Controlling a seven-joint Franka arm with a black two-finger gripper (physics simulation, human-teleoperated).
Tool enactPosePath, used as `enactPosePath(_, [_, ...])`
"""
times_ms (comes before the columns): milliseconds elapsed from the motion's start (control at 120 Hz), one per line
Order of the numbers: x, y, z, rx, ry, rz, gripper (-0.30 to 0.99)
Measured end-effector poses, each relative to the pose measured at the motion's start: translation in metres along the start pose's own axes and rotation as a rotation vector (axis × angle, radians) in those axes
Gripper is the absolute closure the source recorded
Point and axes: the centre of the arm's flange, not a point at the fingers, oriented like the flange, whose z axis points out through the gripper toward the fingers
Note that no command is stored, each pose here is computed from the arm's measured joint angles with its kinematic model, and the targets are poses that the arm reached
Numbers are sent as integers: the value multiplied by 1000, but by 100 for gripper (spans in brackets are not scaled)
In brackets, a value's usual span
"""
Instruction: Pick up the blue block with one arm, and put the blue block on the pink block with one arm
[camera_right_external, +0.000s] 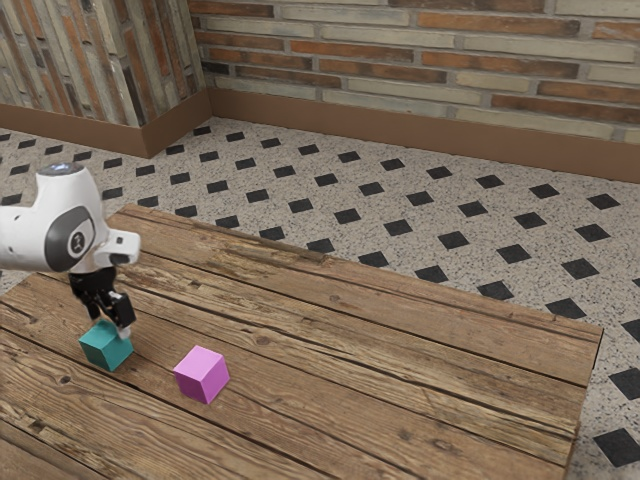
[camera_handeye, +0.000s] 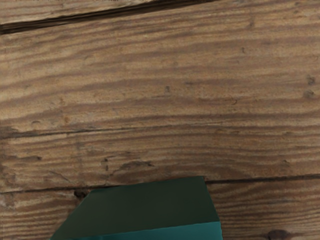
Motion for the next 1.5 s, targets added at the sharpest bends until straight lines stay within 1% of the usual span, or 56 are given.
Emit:
enactPosePath(200, [-4,-2,-2,3,15,13,0])
enactPosePath(392, [-18,-1,2,-7,14,18,0])
enactPosePath(758, [-18,-4,13,4,18,29,0])
enactPosePath(1200, [-20,-9,37,-5,-2,12,0])
enactPosePath(1375, [-19,-9,40,-6,0,7,0])
enactPosePath(1500, [-18,-9,40,-5,4,8,6])
